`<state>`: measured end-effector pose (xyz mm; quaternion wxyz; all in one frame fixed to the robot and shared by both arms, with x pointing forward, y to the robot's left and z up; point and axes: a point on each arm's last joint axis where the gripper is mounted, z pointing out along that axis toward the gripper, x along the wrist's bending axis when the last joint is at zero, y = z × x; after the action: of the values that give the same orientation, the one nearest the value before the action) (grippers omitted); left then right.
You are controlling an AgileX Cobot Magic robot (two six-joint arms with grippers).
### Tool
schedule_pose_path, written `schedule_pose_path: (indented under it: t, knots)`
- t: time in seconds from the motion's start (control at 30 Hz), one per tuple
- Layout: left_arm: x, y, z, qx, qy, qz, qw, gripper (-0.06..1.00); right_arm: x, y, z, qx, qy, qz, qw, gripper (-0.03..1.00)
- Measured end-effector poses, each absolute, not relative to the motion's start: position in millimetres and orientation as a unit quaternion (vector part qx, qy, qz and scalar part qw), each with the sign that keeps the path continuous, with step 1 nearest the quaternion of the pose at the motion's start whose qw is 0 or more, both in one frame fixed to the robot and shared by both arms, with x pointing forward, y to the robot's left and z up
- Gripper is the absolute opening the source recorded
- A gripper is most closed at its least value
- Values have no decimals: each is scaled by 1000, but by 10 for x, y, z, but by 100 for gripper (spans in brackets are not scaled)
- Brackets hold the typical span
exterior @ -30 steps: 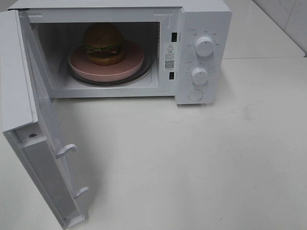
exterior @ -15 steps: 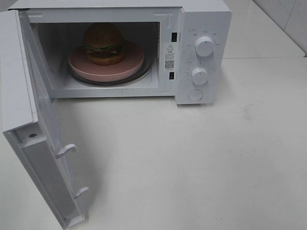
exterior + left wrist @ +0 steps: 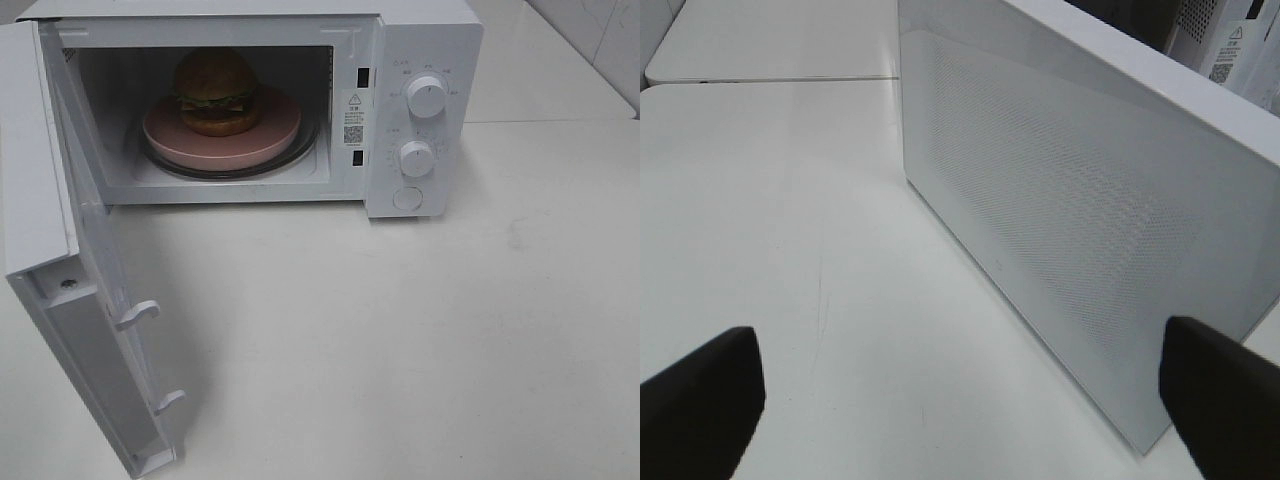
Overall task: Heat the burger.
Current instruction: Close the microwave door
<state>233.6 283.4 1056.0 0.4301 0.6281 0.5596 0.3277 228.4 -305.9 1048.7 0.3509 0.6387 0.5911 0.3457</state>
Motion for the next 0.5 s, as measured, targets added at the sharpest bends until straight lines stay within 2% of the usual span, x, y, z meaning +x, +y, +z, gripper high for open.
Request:
schedule_pose_path:
  t: [0.3, 0.4, 0.47, 0.5]
  knots:
    - [2336, 2834, 10564, 628, 559, 328, 431, 99, 2284, -3059, 10487, 639, 591, 346, 351, 74]
    - [2330, 2836, 10604, 622, 555, 337, 438, 93, 2284, -3059, 10487, 639, 591, 346, 351, 74]
    - [2333, 2841, 10663, 611, 547, 352, 451, 83, 2284, -3059, 10487, 639, 591, 346, 351, 74]
    - [2333, 2841, 10663, 611, 547, 352, 451, 83, 2284, -3059, 10487, 639, 591, 346, 351, 74]
